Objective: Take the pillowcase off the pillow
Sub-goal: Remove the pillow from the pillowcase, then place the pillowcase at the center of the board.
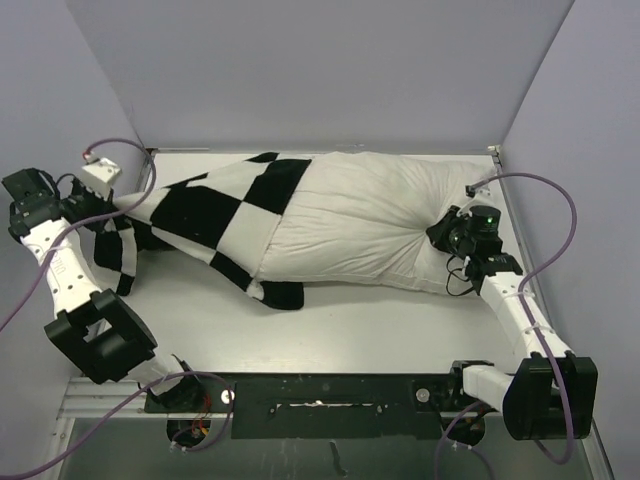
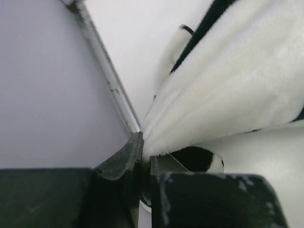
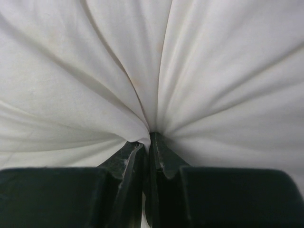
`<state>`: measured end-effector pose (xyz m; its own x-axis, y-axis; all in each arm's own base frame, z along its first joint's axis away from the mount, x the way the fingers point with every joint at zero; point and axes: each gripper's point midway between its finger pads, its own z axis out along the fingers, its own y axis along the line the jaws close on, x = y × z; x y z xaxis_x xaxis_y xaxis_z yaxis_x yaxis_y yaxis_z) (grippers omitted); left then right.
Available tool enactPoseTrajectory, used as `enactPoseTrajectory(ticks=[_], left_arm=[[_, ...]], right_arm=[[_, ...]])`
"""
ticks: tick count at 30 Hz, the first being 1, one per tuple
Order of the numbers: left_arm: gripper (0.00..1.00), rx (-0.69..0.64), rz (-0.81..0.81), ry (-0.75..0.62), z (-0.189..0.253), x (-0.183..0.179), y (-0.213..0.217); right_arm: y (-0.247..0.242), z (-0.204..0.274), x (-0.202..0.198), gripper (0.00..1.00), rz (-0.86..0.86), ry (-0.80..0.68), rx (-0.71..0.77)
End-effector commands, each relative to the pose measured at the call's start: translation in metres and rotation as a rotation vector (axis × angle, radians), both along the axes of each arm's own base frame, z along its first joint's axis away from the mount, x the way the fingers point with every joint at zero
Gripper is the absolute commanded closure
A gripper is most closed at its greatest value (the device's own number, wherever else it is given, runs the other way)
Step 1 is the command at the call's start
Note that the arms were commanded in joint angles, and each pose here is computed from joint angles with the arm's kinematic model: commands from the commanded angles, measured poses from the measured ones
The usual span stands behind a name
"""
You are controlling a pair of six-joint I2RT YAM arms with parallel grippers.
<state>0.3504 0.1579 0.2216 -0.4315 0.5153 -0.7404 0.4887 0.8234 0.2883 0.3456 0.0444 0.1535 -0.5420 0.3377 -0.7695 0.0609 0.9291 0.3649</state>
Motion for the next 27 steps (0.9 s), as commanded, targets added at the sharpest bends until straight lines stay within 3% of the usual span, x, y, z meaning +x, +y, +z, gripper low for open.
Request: enactPoseTrajectory(ticks=[1,4,8,13,20,24,27], left_arm=[[1.00,-0.003,0.319,-0.411,0.135,0.045,0.061],[1.00,-0.003,0.444,-0.608,0.198,0.043,0.076],[1.00,-0.011,0.478,-0.817,0.264,0.029,0.069],[1.00,-0.141,0.276,-0.830,0.291,0.043,-0.014],[1.00,-0.154,0.057,-0.908,0.325,0.066,-0.141],[1.00,-0.146,0.009,-0.895,0.320,0.073,-0.176],[1.00,-0.123,0.023,-0.828,0.282,0.078,-0.177]], right_arm=[[-0.081,-0.056,-0.046,1.00,-0.301,0.239,-0.198],[-0.086,-0.057,-0.050,1.00,-0.319,0.246,-0.186],[-0.085,-0.057,-0.049,1.00,-0.323,0.239,-0.162],[-0.060,-0.060,-0.041,1.00,-0.244,0.227,-0.146],[-0.018,-0.074,-0.054,1.00,-0.171,0.249,-0.145],[-0.006,-0.066,-0.060,1.00,-0.148,0.222,-0.143],[-0.006,-0.056,-0.061,1.00,-0.149,0.194,-0.141]])
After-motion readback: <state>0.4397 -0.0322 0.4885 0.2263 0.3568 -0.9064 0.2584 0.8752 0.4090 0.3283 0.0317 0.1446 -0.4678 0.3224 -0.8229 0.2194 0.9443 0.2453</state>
